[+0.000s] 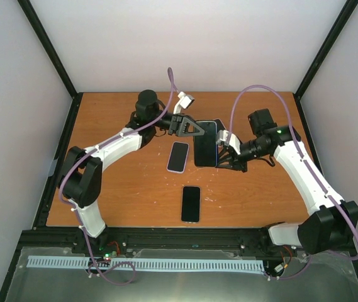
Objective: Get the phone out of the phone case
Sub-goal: Remove the phone case from the phone.
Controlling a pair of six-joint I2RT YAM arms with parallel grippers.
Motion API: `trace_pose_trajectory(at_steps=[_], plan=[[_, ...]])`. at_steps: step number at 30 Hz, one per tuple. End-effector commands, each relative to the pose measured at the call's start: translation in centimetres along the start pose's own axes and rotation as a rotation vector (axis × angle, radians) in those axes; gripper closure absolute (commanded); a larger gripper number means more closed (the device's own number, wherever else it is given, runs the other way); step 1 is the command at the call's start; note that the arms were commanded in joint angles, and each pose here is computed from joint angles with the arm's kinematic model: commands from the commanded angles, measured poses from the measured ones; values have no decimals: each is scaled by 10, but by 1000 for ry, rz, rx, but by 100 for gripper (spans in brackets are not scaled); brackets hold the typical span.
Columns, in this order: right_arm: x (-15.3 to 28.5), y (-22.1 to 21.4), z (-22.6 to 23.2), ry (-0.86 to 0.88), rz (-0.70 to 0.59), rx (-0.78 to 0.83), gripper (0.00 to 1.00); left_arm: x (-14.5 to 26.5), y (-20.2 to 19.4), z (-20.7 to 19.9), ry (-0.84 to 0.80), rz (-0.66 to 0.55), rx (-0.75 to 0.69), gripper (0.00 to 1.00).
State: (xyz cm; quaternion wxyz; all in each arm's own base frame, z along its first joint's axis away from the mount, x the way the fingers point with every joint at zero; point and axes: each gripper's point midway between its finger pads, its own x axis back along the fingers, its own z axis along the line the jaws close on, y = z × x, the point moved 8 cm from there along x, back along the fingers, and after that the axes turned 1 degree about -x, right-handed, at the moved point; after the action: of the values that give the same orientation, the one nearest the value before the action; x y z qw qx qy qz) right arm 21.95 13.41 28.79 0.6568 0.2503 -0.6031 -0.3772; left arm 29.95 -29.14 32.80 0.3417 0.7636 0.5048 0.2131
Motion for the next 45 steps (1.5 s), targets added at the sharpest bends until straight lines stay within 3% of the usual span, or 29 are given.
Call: trace_pose_trajectory(at_steps=[1,15,22,28,32,34,36,38,42,45], plan=[[12,31,-40,-125,-193,56,76,-20,-11,-37,-138,159,42,100],[27,44,-52,7,-393,-223,69,-26,-24,-26,-117,143,46,100],[29,49,-55,55,-450,-282,68,-33,-30,-24,-117,149,50,100],[29,48,-53,70,-468,-305,83,-35,-28,-22,-119,151,37,100],[27,43,-50,77,-453,-313,88,-36,-25,-20,-119,150,22,100],[27,42,-48,81,-449,-316,85,-36,-24,-17,-119,150,24,100],[28,43,-47,92,-451,-318,73,-37,-23,-14,-119,151,31,100],[30,46,-46,97,-459,-313,68,-38,-24,-10,-117,152,40,100],[36,54,-45,116,-482,-299,69,-38,-25,-5,-120,156,53,100],[36,56,-45,140,-496,-290,76,-39,-27,0,-117,157,65,99]])
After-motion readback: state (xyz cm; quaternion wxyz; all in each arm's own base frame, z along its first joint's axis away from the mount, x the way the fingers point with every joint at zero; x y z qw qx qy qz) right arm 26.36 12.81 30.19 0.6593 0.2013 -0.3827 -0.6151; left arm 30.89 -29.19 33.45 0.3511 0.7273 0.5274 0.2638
